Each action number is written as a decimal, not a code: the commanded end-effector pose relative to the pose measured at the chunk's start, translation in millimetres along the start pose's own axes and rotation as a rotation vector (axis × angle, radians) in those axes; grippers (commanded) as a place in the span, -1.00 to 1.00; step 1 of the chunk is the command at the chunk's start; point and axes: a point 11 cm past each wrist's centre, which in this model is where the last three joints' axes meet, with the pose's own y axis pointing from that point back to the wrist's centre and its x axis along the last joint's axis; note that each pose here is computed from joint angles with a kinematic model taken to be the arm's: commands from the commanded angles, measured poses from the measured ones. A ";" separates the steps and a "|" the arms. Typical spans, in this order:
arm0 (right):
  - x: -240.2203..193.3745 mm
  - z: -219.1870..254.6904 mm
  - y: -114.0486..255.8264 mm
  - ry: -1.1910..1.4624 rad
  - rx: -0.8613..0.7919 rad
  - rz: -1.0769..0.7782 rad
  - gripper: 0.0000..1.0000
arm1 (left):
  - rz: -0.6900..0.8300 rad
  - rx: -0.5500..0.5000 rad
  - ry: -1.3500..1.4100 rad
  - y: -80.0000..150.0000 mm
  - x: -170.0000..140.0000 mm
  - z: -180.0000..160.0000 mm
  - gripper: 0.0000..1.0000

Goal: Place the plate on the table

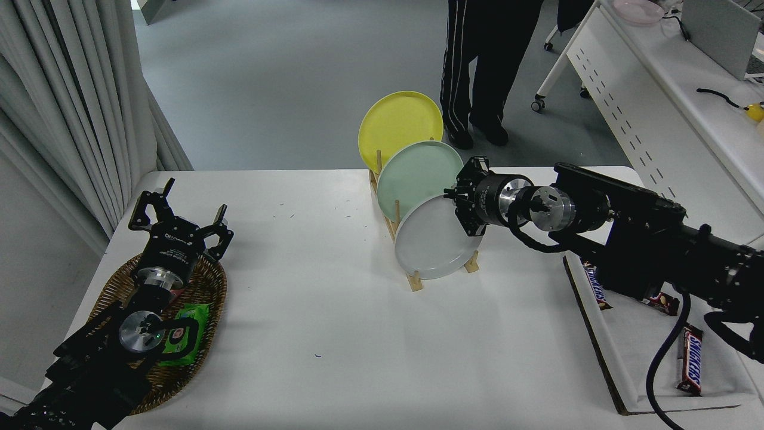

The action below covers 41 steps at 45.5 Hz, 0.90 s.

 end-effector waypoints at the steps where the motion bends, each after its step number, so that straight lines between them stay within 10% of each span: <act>1: 2.7 -43.8 19.0 -0.017 0.057 -0.006 -1.00 | 0.001 -0.001 0.000 0.0 0.1 0.3 1.00; 41: -61.6 -89.4 85.4 -0.335 -0.071 -0.118 -1.00 | 0.001 -0.001 0.000 0.0 0.1 0.3 1.00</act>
